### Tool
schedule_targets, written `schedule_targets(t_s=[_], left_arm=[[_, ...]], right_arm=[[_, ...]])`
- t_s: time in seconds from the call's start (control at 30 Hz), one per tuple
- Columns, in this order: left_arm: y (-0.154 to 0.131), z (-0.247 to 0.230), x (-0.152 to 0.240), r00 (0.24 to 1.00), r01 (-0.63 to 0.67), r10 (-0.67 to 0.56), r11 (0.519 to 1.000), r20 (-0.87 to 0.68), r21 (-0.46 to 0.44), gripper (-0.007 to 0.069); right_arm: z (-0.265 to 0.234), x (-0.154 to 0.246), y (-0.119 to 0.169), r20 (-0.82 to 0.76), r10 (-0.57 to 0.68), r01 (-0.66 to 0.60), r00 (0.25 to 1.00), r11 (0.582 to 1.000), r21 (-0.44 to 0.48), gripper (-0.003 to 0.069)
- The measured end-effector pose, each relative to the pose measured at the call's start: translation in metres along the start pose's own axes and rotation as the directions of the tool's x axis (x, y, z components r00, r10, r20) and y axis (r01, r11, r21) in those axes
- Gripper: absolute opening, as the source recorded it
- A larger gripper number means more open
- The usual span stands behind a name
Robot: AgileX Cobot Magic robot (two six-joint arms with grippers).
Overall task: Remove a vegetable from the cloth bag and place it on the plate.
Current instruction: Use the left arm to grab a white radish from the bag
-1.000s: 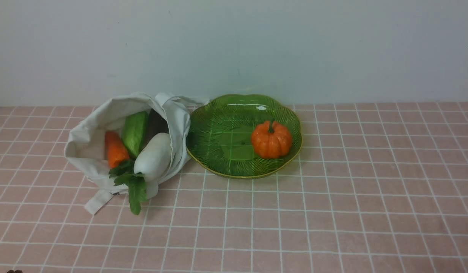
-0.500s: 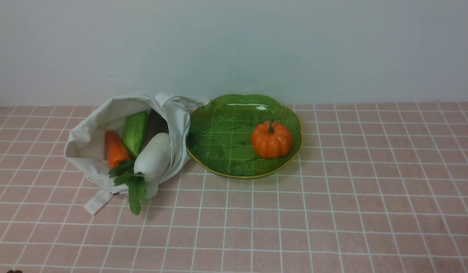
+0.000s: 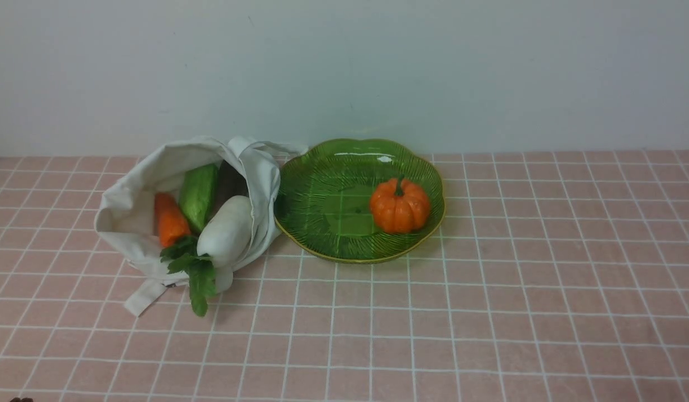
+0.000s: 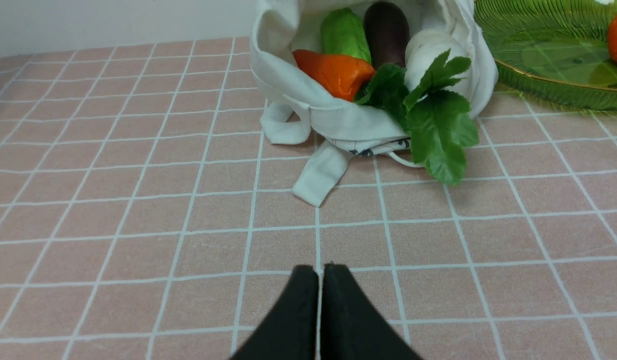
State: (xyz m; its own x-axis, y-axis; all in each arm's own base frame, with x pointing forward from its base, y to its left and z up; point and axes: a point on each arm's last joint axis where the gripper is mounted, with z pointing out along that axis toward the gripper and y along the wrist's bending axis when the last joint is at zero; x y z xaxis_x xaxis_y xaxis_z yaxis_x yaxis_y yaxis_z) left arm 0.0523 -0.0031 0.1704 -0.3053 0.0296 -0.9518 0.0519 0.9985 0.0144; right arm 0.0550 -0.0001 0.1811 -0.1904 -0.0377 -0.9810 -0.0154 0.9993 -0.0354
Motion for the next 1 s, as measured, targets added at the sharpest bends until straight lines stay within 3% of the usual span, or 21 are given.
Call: schedule_targets(t_s=[0.27, 0.33, 0.4, 0.43, 0.5, 0.6, 0.7, 0.77, 0.83, 1.0], left_arm=[[0.000, 0.000, 0.000, 1.000, 0.017, -0.017, 1.000, 0.000, 0.005, -0.0004], [-0.002, 0.000, 0.000, 0.996, 0.091, -0.091, 0.996, 0.000, 0.023, -0.0004], [-0.007, 0.000, -0.001, 0.951, 0.308, -0.308, 0.948, -0.014, 0.076, -0.0004], [-0.008, 0.000, -0.001, 0.934, 0.357, -0.357, 0.930, -0.020, 0.087, -0.0004], [-0.016, -0.001, -0.004, 0.743, 0.667, -0.664, 0.727, -0.084, 0.161, -0.0004], [-0.022, -0.003, -0.008, 0.547, 0.832, -0.823, 0.516, -0.151, 0.205, -0.0004], [-0.023, -0.004, -0.011, 0.452, 0.882, -0.875, 0.411, -0.174, 0.229, -0.0004], [-0.023, -0.004, -0.013, 0.423, 0.893, -0.891, 0.379, -0.166, 0.243, -0.0004], [-0.023, -0.005, -0.015, 0.444, 0.882, -0.881, 0.398, -0.164, 0.253, -0.0004], [-0.028, -0.022, -0.056, 0.606, 0.772, -0.784, 0.537, -0.135, 0.340, -0.0004]], right_arm=[[0.000, 0.000, 0.000, 0.000, 0.000, 0.000, 1.000, 1.000, 0.000, -0.0015], [0.000, 0.000, 0.000, 0.000, 0.000, 0.000, 1.000, 1.000, 0.000, -0.0015], [0.000, 0.000, 0.000, 0.000, 0.000, 0.000, 1.000, 1.000, 0.000, -0.0015], [0.000, 0.000, 0.000, 0.000, 0.000, 0.000, 1.000, 1.000, 0.000, -0.0015], [0.000, 0.000, 0.000, 0.000, 0.000, 0.000, 1.000, 1.000, 0.000, -0.0015], [0.000, 0.000, 0.000, 0.000, 0.000, 0.000, 1.000, 1.000, 0.000, -0.0015], [0.000, 0.000, 0.000, 0.000, 0.000, 0.000, 1.000, 1.000, 0.000, -0.0015], [0.000, 0.000, 0.000, 0.000, 0.000, 0.000, 1.000, 1.000, 0.000, -0.0015], [0.000, 0.000, 0.000, 0.000, 0.000, 0.000, 1.000, 1.000, 0.000, -0.0015], [0.000, 0.000, 0.000, 0.000, 0.000, 0.000, 1.000, 1.000, 0.000, -0.0015]])
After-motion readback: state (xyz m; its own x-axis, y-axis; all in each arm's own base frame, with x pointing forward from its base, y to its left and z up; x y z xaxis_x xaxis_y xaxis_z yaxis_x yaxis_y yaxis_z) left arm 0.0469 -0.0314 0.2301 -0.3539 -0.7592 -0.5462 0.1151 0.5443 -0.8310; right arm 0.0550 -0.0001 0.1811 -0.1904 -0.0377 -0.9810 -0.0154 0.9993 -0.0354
